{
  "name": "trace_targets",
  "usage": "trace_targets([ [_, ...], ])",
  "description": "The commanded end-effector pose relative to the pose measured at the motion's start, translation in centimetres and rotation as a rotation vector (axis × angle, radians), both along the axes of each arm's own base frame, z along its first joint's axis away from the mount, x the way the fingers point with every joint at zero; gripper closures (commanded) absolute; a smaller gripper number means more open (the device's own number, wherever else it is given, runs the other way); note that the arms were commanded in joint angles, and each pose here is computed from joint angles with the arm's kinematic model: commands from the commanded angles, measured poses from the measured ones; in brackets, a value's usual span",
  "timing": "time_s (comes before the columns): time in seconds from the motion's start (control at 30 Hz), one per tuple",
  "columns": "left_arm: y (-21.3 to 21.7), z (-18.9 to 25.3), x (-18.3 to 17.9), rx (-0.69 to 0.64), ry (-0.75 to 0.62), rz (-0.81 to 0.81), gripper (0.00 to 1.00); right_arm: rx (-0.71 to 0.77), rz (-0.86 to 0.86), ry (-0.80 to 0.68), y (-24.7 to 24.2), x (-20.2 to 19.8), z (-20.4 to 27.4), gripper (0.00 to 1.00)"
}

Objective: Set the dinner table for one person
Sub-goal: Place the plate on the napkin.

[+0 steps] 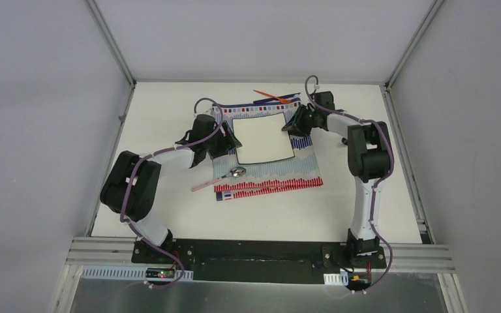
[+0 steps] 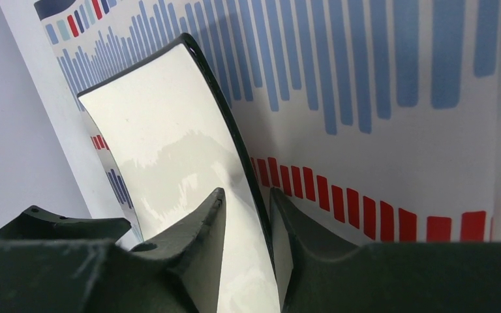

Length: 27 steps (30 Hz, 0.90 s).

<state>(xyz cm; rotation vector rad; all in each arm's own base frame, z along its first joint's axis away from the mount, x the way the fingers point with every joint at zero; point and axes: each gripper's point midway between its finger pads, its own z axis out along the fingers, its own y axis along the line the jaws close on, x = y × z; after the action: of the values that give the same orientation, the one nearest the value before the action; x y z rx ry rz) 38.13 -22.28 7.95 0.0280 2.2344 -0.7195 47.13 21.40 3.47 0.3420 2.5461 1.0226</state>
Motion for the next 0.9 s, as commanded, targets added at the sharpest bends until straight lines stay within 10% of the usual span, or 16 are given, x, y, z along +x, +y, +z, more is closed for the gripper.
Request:
trace_targets([
  [0.0, 1.0, 1.9, 1.3, 0.074, -0.07, 0.038, 0.31, 0.007, 0.033, -0.137, 1.2, 1.4, 6.0, 0.67],
  [0.13, 0.7, 1.1, 1.9, 0.083, -0.058, 0.033, 0.39, -0.076, 0.02, -0.158, 0.0, 1.7, 6.4, 0.67],
  [0.27, 0.4, 0.3, 2.7, 0.09, -0.051, 0.034, 0.78, -0.154, 0.018, -0.179, -1.1, 2.2, 6.8, 0.71],
  [0.43, 0.1, -0.6, 3.2, 0.092, -0.035, 0.026, 0.97, -0.201, -0.004, -0.189, -2.2, 2.9, 6.8, 0.74],
  [0.63, 0.2, -1.5, 3.3, 0.107, -0.023, 0.026, 1.0, -0.212, -0.004, -0.158, -2.4, 3.7, 5.6, 0.98],
  [0.87, 0.3, -2.5, 3.2, 0.117, -0.012, 0.024, 1.0, -0.229, -0.003, -0.115, -2.4, 4.1, 2.7, 1.0],
])
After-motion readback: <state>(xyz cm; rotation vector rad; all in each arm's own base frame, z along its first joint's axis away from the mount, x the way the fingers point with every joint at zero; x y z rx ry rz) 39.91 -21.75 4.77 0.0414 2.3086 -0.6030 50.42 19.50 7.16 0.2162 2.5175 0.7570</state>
